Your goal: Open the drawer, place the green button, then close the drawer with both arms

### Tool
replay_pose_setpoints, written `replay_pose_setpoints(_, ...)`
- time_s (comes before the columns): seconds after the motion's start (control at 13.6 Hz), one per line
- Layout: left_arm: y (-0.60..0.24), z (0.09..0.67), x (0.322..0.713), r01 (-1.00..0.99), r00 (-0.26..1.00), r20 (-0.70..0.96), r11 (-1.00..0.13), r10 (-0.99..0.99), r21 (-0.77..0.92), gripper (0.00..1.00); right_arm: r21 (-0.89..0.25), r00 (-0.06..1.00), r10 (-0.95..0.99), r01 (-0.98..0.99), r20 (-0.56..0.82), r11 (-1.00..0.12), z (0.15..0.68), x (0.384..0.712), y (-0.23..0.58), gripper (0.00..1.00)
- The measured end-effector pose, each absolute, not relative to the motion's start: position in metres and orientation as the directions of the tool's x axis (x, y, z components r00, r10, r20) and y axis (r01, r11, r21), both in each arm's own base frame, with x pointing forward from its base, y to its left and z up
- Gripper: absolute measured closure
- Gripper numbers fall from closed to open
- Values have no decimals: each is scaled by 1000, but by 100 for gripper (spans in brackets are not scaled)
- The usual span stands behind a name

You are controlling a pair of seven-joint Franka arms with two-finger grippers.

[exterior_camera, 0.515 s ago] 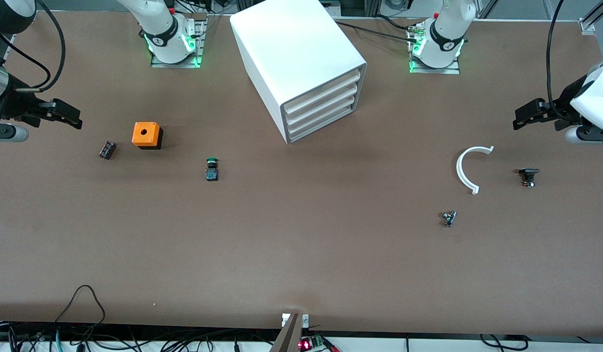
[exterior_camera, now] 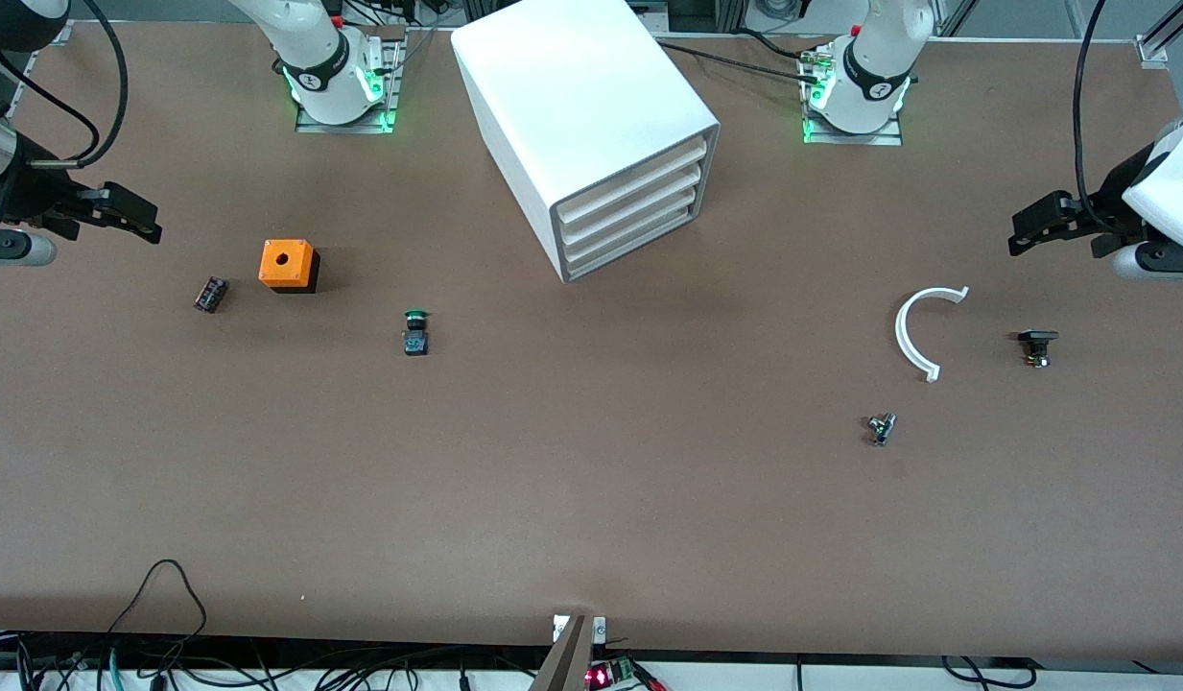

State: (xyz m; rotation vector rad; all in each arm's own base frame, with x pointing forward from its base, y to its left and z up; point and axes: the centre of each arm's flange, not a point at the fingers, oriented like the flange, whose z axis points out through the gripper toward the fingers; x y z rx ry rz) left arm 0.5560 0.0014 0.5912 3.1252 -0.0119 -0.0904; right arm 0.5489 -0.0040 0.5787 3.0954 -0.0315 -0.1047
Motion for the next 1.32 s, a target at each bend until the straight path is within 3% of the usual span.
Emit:
replay_pose_setpoints(0.81, -11, 590, 559, -30, 998, -53, -999, -31, 16, 0, 45, 991, -10, -4, -131, -999, 541, 565, 4, 0)
replay_pose_setpoints(1.32, -80, 446, 591, -114, 954, -261, -985, -144, 128, 0, -3, 982, 62, 63, -178, -998, 478, 591, 57, 0)
